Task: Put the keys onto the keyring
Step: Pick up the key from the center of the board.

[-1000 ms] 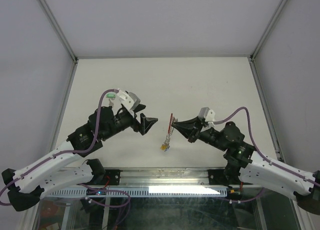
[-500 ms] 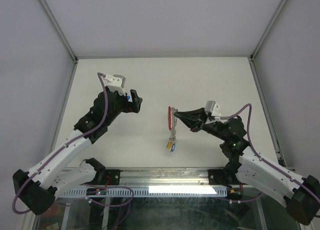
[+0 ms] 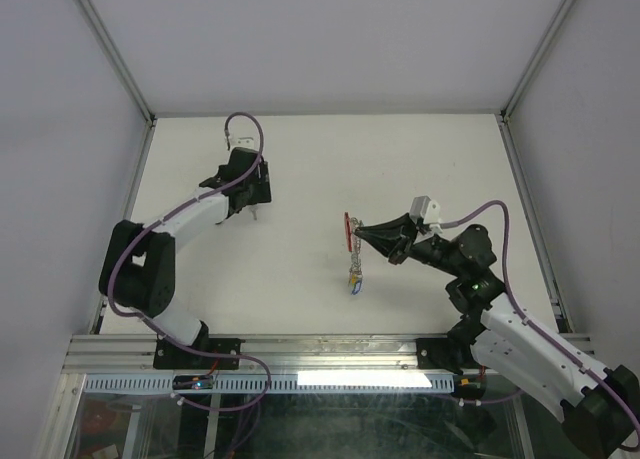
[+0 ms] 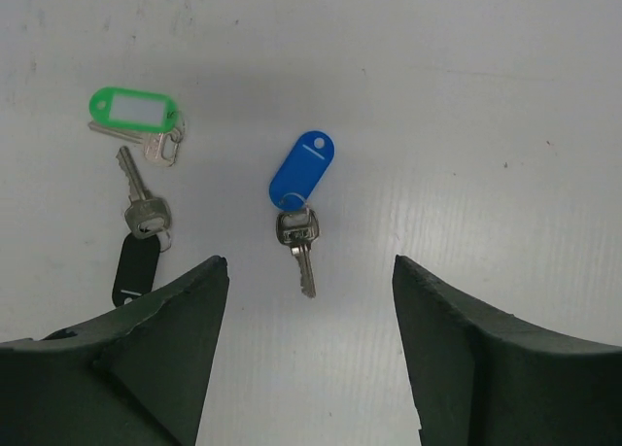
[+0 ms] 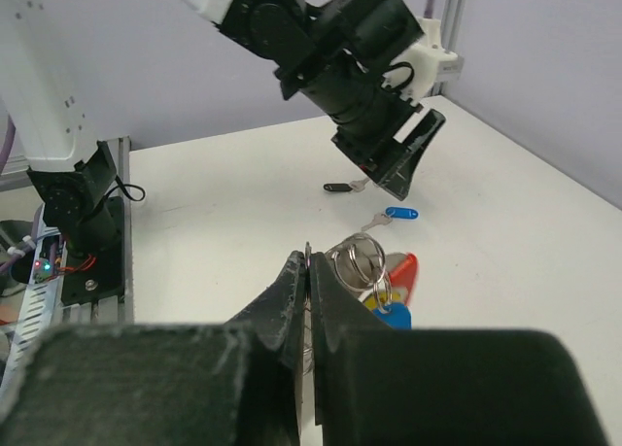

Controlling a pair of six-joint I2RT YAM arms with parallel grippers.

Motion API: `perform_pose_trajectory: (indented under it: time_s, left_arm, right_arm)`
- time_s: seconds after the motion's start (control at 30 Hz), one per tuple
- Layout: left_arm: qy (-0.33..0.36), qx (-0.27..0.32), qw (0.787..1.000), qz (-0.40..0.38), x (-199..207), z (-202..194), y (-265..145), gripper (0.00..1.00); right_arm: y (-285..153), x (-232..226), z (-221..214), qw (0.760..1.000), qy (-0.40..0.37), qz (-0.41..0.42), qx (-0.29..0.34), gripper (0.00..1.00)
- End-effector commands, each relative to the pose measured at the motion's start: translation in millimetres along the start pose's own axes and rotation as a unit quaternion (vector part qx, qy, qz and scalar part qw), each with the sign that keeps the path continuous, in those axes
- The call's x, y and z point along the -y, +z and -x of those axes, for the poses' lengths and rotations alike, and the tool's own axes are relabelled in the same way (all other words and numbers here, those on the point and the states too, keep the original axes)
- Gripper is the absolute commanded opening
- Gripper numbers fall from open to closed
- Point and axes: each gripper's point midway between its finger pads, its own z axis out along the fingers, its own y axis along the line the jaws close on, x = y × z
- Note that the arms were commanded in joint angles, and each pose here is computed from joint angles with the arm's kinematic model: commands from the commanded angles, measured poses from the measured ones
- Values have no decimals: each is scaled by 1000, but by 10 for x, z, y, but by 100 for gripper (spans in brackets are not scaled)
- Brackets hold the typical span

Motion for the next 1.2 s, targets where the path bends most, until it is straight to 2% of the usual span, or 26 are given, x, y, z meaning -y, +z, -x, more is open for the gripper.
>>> perform_pose_trajectory:
  time_s: [0.0, 0.13, 0.27, 0.6, 0.9, 1.17]
  left_arm:
    - [-20, 24, 998, 53, -57, 260, 189, 65]
    - [-19, 0, 996, 86, -96, 164, 400, 64]
    - [-9, -17, 997, 75, -26, 105, 512, 63]
    - [-3, -7, 996, 91, -83, 89, 584, 67]
    - [2, -34, 994, 103, -84, -101, 705, 44]
    - [4, -36, 994, 105, -77, -111, 752, 34]
  right_arm:
    - [-20, -64, 324, 999, -23, 11, 28, 0]
    - [-43, -42, 305, 999, -33, 4, 25, 0]
    - [-40, -32, 268, 999, -31, 3, 21, 0]
    - [-34, -53, 196, 1000, -22, 11, 17, 0]
    - [-42, -57, 161, 1000, -17, 12, 13, 0]
    - [-35, -63, 153, 1000, -15, 14, 12, 0]
